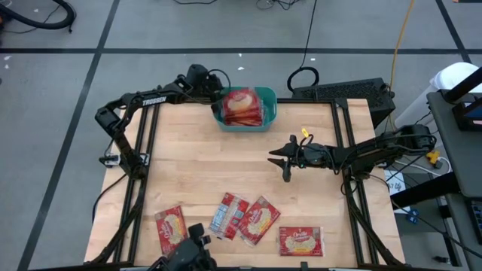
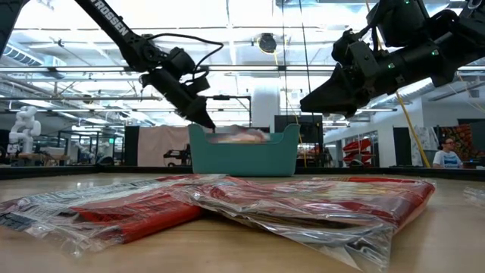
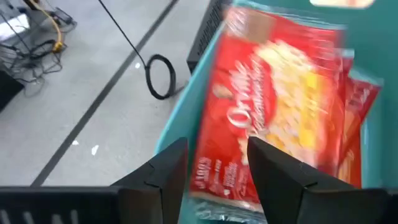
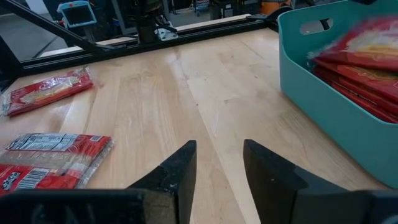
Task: Sort popcorn bags into baskets
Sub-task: Put the red popcorn bag into the green bin
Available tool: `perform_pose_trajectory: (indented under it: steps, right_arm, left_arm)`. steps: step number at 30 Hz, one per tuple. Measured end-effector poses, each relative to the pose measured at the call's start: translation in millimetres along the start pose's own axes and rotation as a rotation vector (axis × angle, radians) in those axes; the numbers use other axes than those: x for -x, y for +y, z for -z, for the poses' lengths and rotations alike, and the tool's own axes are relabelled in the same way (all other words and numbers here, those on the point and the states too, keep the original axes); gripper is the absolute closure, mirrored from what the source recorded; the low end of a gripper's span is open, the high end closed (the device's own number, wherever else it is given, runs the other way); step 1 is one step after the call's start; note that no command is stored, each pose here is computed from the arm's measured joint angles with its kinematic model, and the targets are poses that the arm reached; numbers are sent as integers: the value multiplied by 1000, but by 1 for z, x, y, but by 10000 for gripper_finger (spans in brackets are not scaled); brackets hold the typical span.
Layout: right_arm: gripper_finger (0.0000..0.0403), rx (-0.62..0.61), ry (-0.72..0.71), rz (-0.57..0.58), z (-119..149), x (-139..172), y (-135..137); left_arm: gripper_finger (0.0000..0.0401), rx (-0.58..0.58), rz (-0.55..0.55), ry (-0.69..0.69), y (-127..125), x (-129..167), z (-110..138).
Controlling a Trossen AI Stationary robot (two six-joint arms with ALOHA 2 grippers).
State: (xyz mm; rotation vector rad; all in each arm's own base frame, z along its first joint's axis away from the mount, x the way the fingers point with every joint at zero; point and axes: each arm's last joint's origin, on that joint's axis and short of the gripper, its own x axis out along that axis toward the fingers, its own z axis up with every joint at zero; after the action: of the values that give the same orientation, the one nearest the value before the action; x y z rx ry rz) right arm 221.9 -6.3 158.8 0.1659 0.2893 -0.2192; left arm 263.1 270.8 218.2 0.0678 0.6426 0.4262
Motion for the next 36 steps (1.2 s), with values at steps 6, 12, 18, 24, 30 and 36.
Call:
perform_pose_trajectory:
  steps: [6, 12, 18, 24, 30, 36]
  right_arm:
    - [275, 0, 0, 0, 0, 0, 0]
    - [275, 3, 0, 0, 0, 0, 0]
    - [275, -8, 1, -2, 0, 0, 0]
    - [275, -3, 0, 5, 0, 0, -1]
    - [275, -74, -8, 21, 0, 0, 0]
    - [275, -136, -37, 113, 0, 1, 2]
  left_arm:
    - [223, -8, -35, -50, -1, -1, -7]
    - [239, -11, -18, -59, -11, -2, -12]
    - [261, 91, -33, 40, -17, 26, -17]
    - [284, 91, 98, 17, -37, 64, -25]
    - [299, 64, 159, -25, -79, 90, 0]
    - [304, -5, 264, -105, -131, 106, 43]
